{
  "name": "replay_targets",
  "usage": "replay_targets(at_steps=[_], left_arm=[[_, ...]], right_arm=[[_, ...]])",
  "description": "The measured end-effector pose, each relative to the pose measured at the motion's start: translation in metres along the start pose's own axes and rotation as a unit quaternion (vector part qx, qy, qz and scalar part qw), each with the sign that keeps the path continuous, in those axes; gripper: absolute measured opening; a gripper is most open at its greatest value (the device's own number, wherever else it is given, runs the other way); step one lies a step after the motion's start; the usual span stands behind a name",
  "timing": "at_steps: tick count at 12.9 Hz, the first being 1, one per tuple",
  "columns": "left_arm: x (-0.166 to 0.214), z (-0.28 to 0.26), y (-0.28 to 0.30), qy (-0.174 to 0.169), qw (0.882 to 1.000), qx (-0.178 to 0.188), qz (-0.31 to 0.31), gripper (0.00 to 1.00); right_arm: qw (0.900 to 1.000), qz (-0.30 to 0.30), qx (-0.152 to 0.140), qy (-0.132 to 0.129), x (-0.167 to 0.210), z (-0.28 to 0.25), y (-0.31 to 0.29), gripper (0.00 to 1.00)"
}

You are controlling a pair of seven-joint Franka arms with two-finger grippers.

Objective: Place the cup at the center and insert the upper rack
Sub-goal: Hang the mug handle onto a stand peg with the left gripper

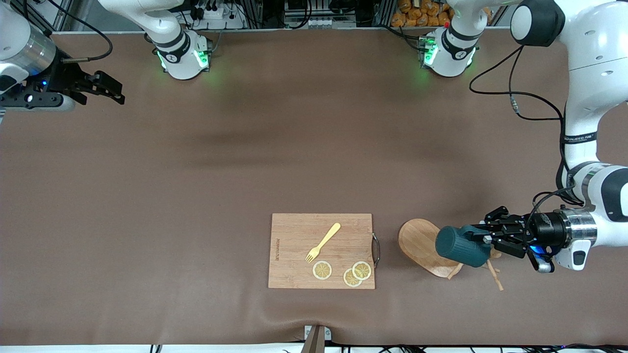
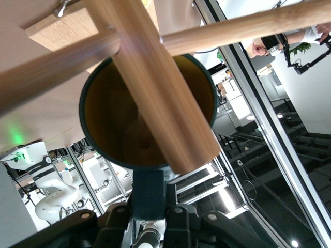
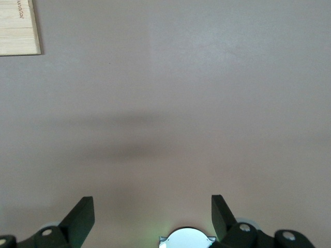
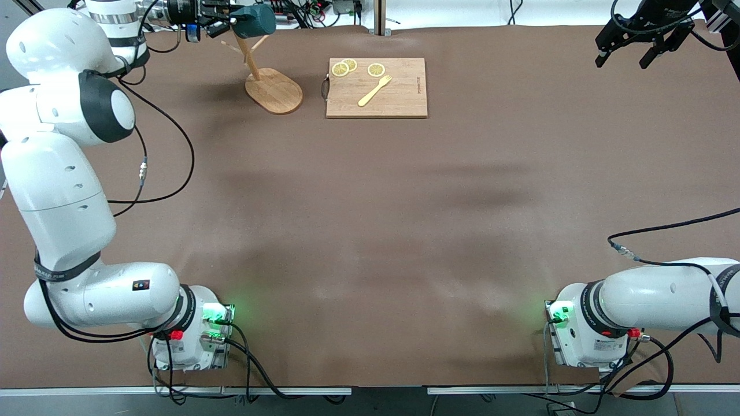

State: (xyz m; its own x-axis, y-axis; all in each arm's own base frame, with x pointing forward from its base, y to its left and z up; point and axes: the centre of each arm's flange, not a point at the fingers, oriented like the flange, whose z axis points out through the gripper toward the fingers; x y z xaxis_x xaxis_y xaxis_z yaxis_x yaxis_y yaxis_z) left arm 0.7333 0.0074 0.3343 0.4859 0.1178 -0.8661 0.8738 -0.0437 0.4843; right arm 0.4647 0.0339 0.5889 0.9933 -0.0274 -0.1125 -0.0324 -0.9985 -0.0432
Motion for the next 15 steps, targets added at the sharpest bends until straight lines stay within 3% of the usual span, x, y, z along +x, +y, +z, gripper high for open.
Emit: replay_targets(at_steps=[15], left_arm=[[0.024,0.009,-0.012,-0.024,0.999,-0.023,0.003,0.21]], right_arm=[[1.000,0.000,0.000,-0.001,0.000,0.000,0.000,1.00]])
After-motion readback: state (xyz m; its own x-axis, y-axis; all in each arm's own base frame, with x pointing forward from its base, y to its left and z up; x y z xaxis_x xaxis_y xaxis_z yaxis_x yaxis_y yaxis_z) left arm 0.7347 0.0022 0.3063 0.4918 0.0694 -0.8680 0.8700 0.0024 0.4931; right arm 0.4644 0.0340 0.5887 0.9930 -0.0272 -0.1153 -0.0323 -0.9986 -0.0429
